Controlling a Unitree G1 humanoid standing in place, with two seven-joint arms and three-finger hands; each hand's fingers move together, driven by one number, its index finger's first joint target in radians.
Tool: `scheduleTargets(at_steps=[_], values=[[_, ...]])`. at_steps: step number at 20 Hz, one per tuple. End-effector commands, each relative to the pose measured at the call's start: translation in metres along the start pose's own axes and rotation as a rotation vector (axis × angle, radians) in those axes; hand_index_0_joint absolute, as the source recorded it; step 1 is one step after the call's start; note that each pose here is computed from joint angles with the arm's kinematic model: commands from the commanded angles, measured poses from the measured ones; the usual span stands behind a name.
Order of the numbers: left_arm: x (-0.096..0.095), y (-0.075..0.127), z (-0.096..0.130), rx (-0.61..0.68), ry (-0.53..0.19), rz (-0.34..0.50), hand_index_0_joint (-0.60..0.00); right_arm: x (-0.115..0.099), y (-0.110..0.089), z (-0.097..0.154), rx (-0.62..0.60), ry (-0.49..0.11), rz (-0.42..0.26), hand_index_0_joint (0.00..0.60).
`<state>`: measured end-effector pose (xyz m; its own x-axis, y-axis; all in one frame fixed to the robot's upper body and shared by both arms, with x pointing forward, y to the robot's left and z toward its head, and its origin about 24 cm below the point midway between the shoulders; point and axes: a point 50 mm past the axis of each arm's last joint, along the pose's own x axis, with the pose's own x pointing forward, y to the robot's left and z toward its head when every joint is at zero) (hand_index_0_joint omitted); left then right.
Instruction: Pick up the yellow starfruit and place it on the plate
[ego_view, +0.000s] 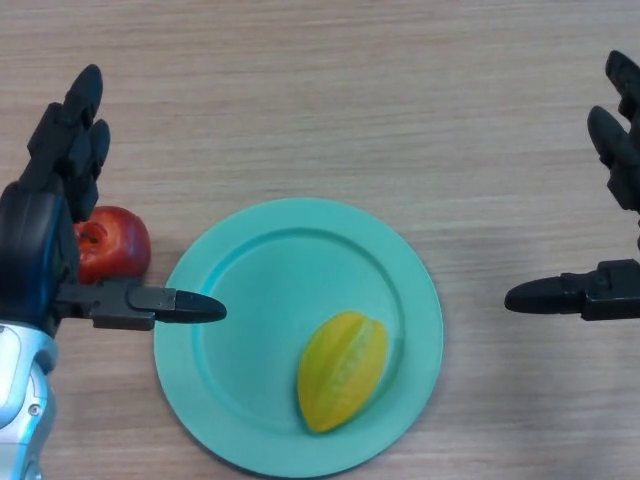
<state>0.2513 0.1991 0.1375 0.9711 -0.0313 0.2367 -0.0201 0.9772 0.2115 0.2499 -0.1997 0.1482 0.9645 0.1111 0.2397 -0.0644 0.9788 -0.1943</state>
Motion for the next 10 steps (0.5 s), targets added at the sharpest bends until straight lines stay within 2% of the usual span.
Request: scheduleTargets(at_steps=[1,5,10], values=[[0.002,0.0097,0.0271,0.039,-0.17,0.034,0.0,-0.0015,-0.0087,0.0302,-0.104,-0.217,-0.049,0.0],[0.003,0.0106,0.0277,0.046,-0.166,0.039,0.0,0.0022,-0.0049,0.0256,-0.046,-0.176,-0.023,0.0],[0.0026,0.0131,0.0273,0.057,-0.166,0.048,0.0,0.0011,-0.0021,0.0266,-0.023,-0.166,-0.019,0.0]])
